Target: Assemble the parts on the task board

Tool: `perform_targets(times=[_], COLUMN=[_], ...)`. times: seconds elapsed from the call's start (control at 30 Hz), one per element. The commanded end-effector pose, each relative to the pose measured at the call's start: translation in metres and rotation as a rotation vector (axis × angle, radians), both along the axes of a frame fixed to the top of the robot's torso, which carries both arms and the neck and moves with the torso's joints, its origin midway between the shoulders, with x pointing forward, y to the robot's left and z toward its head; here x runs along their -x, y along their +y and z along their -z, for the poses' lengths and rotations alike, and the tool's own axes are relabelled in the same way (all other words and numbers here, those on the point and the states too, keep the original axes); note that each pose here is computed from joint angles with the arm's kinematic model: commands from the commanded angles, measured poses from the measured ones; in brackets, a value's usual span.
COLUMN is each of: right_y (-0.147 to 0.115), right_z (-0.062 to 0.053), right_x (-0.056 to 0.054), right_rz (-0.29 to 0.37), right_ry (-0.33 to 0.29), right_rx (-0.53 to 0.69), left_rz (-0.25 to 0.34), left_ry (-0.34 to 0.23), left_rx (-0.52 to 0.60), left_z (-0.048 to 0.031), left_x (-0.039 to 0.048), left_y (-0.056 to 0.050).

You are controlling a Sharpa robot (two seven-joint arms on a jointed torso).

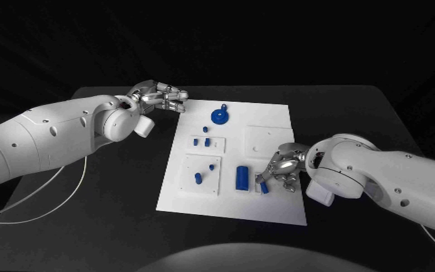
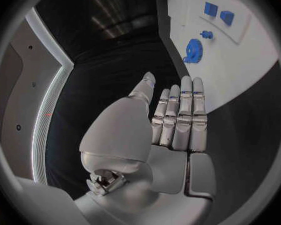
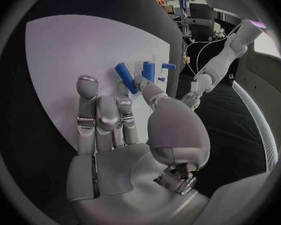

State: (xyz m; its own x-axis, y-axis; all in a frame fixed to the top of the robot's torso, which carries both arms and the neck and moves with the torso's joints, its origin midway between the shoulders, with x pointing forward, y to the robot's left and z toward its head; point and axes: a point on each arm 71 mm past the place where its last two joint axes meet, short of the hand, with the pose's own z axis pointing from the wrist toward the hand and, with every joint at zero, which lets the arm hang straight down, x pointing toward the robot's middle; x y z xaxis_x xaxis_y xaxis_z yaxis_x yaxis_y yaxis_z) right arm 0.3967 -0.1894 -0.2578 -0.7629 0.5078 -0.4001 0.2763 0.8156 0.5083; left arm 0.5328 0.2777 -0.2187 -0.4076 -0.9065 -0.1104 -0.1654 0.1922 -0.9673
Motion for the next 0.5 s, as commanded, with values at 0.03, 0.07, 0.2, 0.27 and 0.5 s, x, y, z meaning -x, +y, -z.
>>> perform_targets(times=[0.03,0.07,0.2,0.27,0.5], right_y=[-0.0019,-0.0018,-0.0015,-0.0014,-0.0019], right_z=[0.0066,0.0065,0.0065,0.0066,0.0072], right_x=[0.0043,0.0042,0.0040,0.0039,0.0030], right_rz=[-0.003,-0.003,-0.002,-0.003,-0.017], right_ry=[0.035,0.034,0.032,0.031,0.025], right_rx=[0.060,0.060,0.060,0.060,0.075], left_rz=[0.017,0.017,0.018,0.018,0.020], left_ry=[0.001,0.001,0.001,0.002,0.003], left_rx=[0.008,0.008,0.008,0.007,0.006], left_z=[0.0002,0.0003,0.0003,0.0004,0.0005], left_x=[0.0007,0.0007,0.0006,0.0006,0.0005], left_y=[-0.0024,-0.0025,-0.0027,-0.0027,-0.0031])
